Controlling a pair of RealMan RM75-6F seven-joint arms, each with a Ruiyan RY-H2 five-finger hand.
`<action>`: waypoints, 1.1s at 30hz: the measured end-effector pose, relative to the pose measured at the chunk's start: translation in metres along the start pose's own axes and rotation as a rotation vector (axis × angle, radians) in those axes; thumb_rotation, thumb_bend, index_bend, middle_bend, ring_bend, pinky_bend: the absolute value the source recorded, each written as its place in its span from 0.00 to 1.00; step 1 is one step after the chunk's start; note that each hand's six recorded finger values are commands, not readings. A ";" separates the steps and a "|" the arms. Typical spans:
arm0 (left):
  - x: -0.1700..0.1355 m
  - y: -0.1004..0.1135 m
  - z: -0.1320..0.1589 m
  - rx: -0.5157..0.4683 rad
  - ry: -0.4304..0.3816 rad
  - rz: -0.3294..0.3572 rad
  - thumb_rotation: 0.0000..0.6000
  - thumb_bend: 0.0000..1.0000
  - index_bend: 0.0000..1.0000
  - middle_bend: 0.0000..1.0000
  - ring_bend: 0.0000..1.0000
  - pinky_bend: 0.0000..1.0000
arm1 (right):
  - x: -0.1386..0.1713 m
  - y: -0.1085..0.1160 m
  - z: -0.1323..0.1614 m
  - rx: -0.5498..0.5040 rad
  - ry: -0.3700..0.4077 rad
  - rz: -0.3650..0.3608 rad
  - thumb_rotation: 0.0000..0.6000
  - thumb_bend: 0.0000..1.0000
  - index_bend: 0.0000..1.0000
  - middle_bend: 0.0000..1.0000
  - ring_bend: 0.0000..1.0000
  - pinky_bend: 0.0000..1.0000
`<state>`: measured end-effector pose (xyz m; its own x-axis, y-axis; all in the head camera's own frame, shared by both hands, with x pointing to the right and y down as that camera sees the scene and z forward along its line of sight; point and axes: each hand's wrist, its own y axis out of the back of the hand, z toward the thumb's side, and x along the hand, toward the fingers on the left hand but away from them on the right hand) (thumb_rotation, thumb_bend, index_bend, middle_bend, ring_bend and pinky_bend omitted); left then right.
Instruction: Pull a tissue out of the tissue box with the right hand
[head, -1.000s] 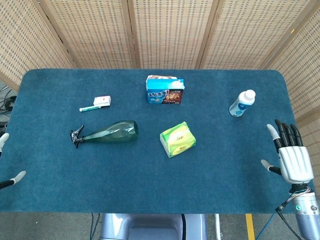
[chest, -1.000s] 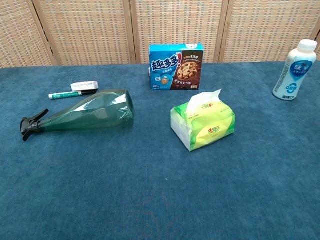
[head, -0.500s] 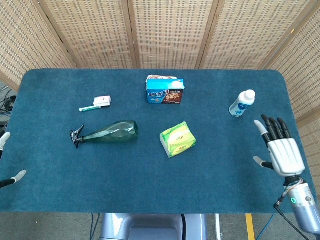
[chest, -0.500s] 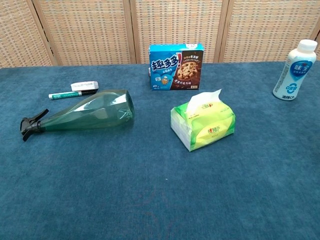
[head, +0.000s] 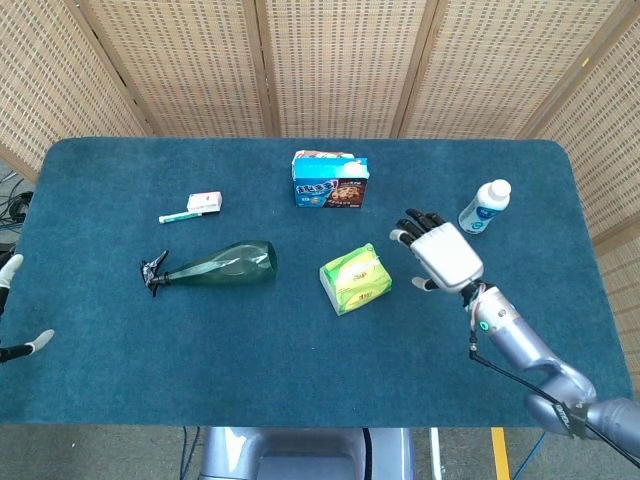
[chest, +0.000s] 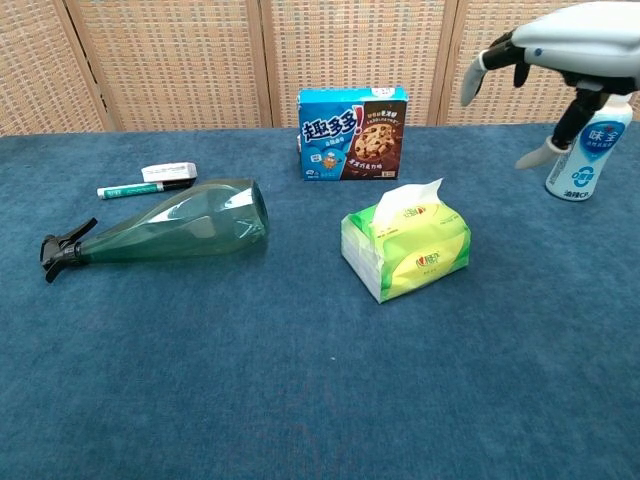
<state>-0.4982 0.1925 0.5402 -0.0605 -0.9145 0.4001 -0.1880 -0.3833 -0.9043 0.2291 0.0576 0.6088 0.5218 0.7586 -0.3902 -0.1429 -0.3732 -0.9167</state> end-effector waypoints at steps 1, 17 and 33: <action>0.001 0.000 0.000 0.000 0.001 -0.003 1.00 0.01 0.00 0.00 0.00 0.00 | -0.005 -0.003 0.004 0.006 0.005 0.004 1.00 0.17 0.33 0.31 0.21 0.37; 0.015 -0.004 -0.007 -0.001 0.023 -0.037 1.00 0.01 0.00 0.00 0.00 0.00 | -0.065 -0.052 0.057 0.040 0.030 0.109 1.00 0.31 0.42 0.40 0.30 0.44; 0.017 -0.006 -0.007 -0.002 0.025 -0.047 1.00 0.01 0.00 0.00 0.00 0.00 | -0.069 -0.069 0.055 0.022 0.020 0.121 1.00 0.55 0.65 0.62 0.51 0.58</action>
<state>-0.5052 0.1803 0.5529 -0.0760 -0.8919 0.4457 -0.1930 -0.4254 -0.8842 0.1565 0.0606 0.6940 0.5162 0.6980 -0.4963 -0.2241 -0.4492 -0.8649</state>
